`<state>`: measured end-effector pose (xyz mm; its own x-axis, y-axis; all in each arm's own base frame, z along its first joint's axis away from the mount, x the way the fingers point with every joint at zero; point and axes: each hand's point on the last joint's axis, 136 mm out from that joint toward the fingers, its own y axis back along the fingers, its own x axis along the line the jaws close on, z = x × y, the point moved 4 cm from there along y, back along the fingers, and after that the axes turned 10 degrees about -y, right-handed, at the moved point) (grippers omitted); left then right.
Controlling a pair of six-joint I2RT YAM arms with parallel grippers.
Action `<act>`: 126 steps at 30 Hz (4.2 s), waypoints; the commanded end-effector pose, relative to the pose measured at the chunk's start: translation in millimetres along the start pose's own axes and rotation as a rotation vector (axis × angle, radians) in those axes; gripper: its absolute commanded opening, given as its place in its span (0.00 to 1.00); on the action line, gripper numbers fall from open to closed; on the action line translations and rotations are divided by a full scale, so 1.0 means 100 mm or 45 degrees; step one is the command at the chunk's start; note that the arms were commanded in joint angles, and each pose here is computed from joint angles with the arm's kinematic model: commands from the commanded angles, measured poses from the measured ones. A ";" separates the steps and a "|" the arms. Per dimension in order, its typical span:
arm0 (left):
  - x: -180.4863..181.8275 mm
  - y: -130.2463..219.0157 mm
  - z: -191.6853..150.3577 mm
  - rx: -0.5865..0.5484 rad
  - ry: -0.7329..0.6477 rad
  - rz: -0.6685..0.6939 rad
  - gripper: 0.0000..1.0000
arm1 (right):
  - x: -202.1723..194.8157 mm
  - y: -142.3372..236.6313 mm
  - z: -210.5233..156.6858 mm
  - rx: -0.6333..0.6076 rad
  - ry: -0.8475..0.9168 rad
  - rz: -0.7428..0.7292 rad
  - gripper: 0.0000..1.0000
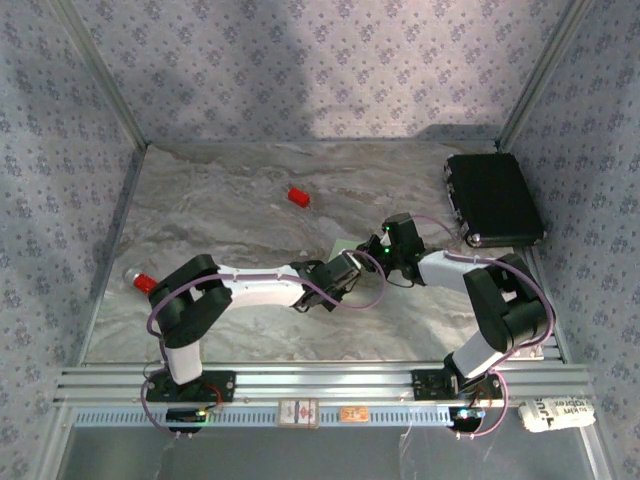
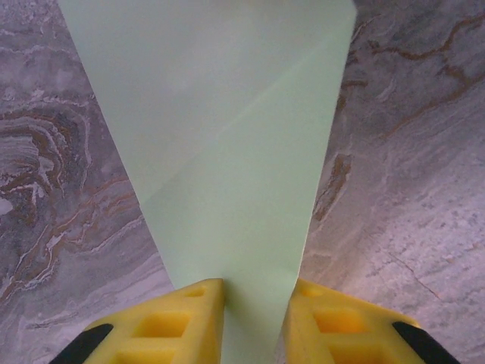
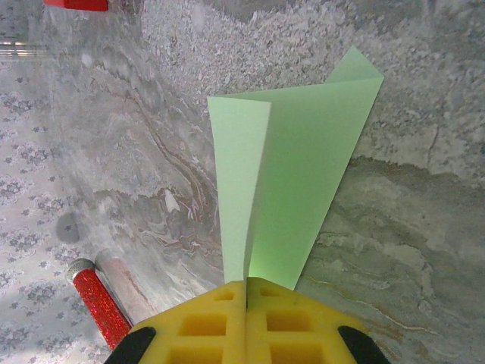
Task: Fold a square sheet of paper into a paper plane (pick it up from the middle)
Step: Fold the wing for the fifth time at the center of the table.
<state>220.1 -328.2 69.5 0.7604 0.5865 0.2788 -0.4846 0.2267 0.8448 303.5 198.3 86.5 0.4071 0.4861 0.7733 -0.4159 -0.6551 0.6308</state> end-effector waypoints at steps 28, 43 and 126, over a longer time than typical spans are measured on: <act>0.03 0.00 0.05 -0.004 -0.022 0.054 0.33 | 0.06 0.07 0.01 -0.016 0.000 0.028 0.01; 0.02 0.03 0.04 -0.042 -0.033 0.032 0.39 | 0.05 0.07 0.02 -0.018 -0.004 0.029 0.01; -0.02 -0.04 0.12 -0.107 0.359 -0.671 0.00 | -0.02 0.62 0.16 -0.180 0.140 -0.068 0.59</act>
<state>230.5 -334.9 70.5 0.7817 0.5858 -0.2140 -0.1811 0.5415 0.8210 294.7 153.0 127.7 0.3384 0.5657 0.7519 -0.5118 -0.5599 0.6516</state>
